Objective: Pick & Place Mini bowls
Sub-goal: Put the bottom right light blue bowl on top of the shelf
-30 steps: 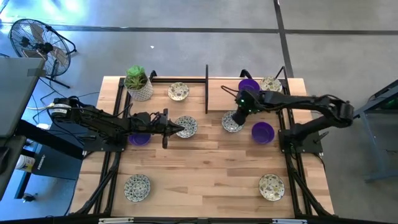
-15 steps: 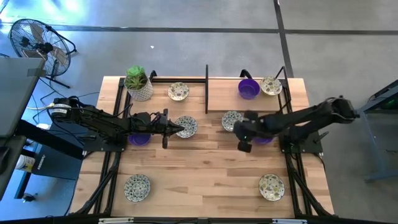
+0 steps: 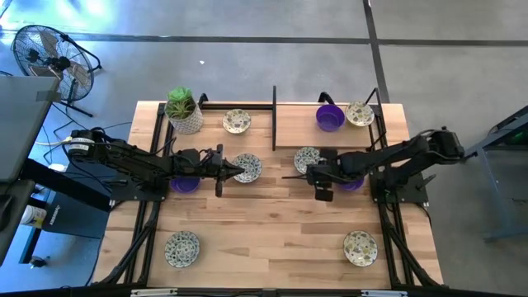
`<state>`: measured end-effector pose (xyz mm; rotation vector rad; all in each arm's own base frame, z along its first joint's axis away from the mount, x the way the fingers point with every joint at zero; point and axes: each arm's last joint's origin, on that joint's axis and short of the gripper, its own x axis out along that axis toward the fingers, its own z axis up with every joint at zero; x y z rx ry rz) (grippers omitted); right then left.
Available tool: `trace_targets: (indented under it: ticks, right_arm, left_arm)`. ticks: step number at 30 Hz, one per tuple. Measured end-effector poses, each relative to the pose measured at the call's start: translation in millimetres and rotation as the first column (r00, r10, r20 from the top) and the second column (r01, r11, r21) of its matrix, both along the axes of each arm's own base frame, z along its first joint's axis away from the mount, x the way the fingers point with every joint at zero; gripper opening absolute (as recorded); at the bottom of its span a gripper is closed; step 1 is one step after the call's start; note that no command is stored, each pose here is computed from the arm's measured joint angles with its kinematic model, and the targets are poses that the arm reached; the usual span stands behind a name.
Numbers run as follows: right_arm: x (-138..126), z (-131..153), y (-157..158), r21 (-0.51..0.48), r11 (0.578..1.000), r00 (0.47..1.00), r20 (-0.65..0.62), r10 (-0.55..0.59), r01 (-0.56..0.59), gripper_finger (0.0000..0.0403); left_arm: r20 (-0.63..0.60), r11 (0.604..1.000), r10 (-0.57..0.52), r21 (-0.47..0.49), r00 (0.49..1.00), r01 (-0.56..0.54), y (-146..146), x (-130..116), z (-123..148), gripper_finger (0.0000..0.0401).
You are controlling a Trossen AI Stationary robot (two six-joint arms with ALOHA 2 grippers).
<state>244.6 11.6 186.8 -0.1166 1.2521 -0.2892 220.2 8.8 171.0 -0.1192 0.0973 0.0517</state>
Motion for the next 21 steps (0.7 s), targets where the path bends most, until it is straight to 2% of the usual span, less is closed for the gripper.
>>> trace_targets:
  ticks: [6,9,11,16,21]
  right_arm:
    - [1,-1,-3,0.0,1.0,1.0,0.005,-0.009,0.009,0.0179]
    - [6,-5,-2,-0.014,0.999,0.999,-0.002,0.052,-0.052,0.021]
    - [11,-12,-2,-0.024,0.995,0.995,-0.026,0.101,-0.101,0.0217]
    - [16,-30,-2,-0.07,0.986,0.982,-0.123,0.145,-0.154,0.0197]
    - [18,-33,-2,-0.075,0.985,0.982,-0.126,0.143,-0.153,0.014]
  left_arm:
    - [0.0,1.0,0.0,0.0,1.0,0.0,0,0,0,0.0001]
    - [0.0,1.0,0.0,0.0,1.0,0.0,0,0,0,0.0001]
    - [-0.001,1.0,0.0,0.0,1.0,0.0,0,0,0,0.0001]
    - [-0.011,1.0,0.0,0.0,1.0,0.0,0,0,-1,0.0001]
    - [-0.018,1.0,0.002,0.0,1.0,-0.002,0,0,-2,0.0001]
